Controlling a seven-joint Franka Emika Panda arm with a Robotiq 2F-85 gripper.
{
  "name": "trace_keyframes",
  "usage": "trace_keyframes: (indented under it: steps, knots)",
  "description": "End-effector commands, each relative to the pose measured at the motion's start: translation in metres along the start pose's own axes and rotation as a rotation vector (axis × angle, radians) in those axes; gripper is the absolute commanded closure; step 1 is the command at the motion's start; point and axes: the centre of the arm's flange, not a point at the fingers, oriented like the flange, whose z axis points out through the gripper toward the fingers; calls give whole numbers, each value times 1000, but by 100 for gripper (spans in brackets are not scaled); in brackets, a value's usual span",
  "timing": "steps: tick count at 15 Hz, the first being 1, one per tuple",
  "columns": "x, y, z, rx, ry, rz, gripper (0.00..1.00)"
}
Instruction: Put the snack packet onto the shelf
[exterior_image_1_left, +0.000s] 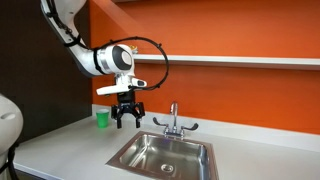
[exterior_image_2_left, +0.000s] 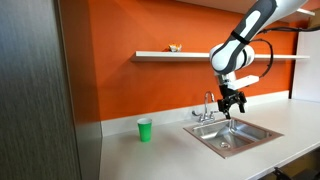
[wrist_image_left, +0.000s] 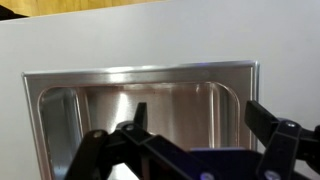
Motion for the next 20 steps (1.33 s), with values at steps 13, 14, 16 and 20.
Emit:
trace_keyframes:
  steps: [13,14,16,20]
  knots:
    - [4,-1,1,4,13,0,0]
    - [6,-1,2,4,33,-1,0]
    - [10,0,1,14,89,-17,0]
    - [14,-1,0,41,182,-21,0]
